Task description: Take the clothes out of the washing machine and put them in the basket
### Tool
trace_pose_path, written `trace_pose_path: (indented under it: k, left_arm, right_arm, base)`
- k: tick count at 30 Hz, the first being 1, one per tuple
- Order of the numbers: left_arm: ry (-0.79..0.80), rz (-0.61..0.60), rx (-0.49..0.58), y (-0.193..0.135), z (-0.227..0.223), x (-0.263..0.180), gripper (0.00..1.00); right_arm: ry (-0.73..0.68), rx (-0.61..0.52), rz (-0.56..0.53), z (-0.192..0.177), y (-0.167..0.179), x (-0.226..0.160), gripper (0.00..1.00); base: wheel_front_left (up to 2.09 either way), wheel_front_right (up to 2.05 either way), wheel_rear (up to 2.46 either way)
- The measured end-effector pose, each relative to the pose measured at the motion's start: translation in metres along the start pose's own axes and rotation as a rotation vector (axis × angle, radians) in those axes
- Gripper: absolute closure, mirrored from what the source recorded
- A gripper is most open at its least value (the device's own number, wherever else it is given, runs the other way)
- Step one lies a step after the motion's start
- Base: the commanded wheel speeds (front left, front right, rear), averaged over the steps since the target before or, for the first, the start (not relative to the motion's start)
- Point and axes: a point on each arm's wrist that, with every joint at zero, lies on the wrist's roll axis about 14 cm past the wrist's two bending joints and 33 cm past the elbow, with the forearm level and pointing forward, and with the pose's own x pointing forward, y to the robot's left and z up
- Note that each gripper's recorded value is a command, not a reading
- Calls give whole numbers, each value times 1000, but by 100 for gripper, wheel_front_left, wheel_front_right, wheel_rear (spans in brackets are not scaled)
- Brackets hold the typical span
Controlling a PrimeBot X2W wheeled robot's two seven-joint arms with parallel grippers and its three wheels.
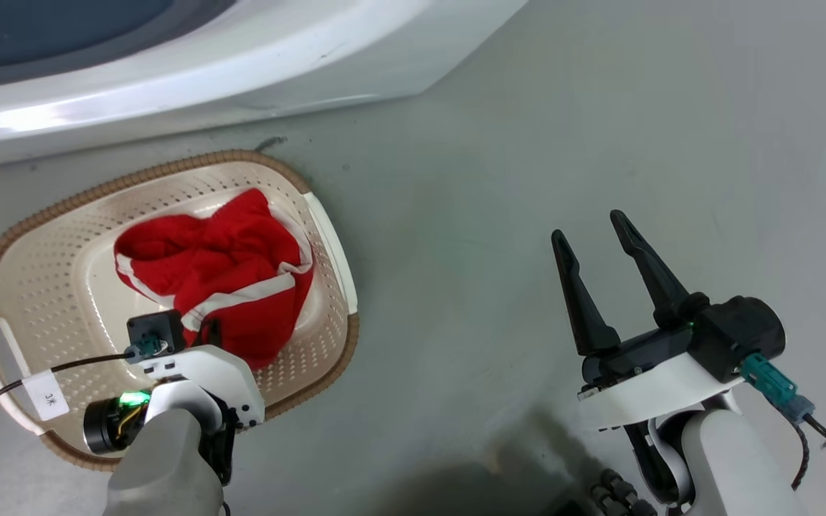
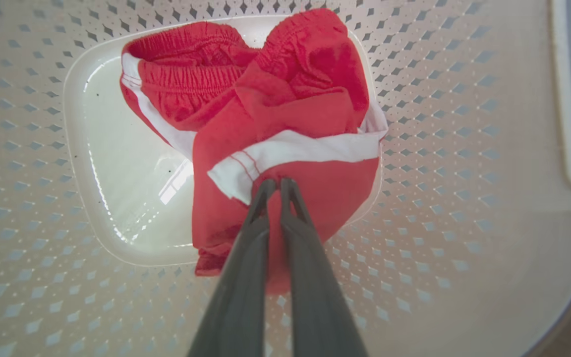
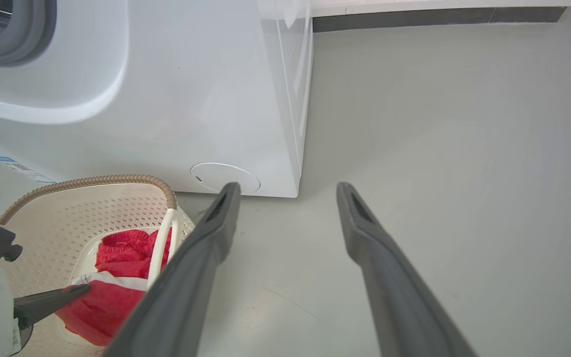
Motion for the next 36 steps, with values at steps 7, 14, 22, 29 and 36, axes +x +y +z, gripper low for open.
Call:
trace_pose_path:
  k: [7, 14, 22, 29, 36]
  left_arm:
    - [-48, 12, -11, 0, 16, -31, 0]
    - [-226, -6, -20, -7, 58, -80, 0]
    - [-497, -32, -8, -12, 107, -152, 0]
    - [-756, -21, -2, -7, 145, -223, 0]
    - [-959, -7, 8, -9, 164, -286, 0]
  right_arm:
    - [-62, -16, -2, 25, 3, -14, 0]
    - [-150, -43, -29, 63, 2, -51, 0]
    - [-244, -60, -56, 99, 4, -98, 0]
    - [-320, -77, -47, 124, 11, -125, 0]
    - [-362, -102, -26, 140, 20, -137, 0]
  base:
    - [0, 0, 0]
    - [0, 0, 0]
    - [0, 0, 0]
    - [0, 0, 0]
    - [0, 0, 0]
